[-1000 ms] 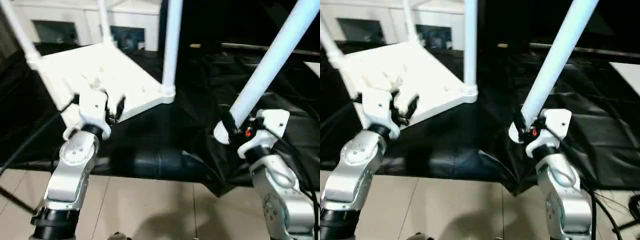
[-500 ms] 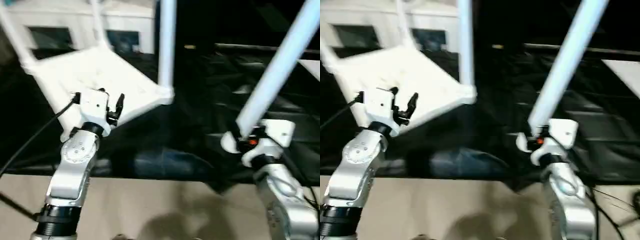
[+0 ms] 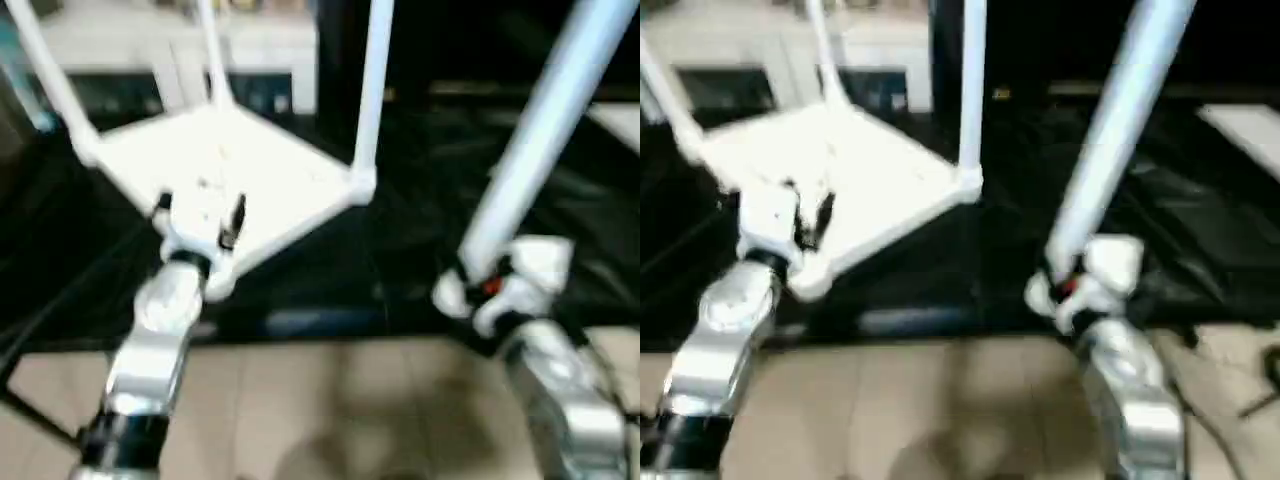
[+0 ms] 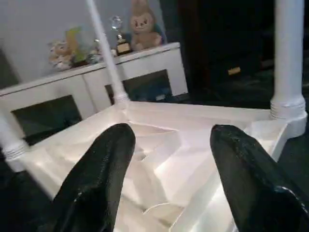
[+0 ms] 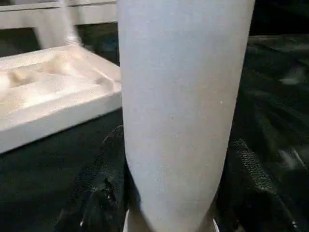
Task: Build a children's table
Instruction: Move to table
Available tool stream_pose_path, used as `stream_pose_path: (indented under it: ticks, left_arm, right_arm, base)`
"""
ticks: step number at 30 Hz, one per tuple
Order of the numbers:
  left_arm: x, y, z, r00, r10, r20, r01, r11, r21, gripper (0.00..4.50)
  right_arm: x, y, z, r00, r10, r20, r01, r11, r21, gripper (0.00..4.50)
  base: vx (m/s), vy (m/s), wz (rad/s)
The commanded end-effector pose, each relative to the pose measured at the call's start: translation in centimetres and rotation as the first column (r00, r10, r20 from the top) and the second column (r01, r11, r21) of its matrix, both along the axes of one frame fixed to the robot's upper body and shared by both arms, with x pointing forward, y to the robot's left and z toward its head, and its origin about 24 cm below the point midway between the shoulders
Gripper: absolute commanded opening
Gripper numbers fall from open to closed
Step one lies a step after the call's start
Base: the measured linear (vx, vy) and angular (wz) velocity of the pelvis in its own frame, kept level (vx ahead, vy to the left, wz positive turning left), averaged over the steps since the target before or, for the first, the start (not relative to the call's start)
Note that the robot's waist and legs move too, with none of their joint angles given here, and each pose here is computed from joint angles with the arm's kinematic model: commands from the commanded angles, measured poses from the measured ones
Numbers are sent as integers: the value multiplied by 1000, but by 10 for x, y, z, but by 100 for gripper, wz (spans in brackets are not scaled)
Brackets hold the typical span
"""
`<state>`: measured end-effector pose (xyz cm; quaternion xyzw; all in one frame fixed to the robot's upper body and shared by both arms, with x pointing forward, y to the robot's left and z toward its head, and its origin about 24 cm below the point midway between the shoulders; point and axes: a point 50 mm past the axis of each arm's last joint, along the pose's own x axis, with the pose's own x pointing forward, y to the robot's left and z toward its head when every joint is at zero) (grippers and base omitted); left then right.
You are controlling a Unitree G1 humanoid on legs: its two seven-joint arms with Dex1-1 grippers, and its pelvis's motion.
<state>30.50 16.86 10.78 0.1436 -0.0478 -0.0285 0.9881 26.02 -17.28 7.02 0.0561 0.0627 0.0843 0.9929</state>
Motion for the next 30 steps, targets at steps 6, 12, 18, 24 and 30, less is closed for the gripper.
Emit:
stream_pose_path:
  ticks: [6,12,18,24,30]
  left_arm:
    - [3,0,-1,999,35,-32,-36,998,-57,299]
    - [2,2,-1,999,6,-45,-8,998,-57,299]
    - [2,-4,-4,997,-29,-66,25,998,-56,299]
    - [3,-6,-5,996,-48,-74,44,997,-55,299]
    - [1,-5,-10,994,-49,-97,43,997,-62,299]
  right_arm:
    - [15,-4,11,1000,2,20,-2,1000,-18,189]
    - [17,0,10,999,44,20,-43,998,-38,189]
    - [17,2,12,998,40,39,-38,999,-39,189]
    - [17,3,8,998,46,36,-44,997,-56,189]
    - [16,4,8,997,59,42,-56,995,-78,189]
  base:
    - [-98,-92,-7]
    - [-63,-67,-2]
    - [15,10,48]
    - [65,35,-3]
    - [152,22,-3]
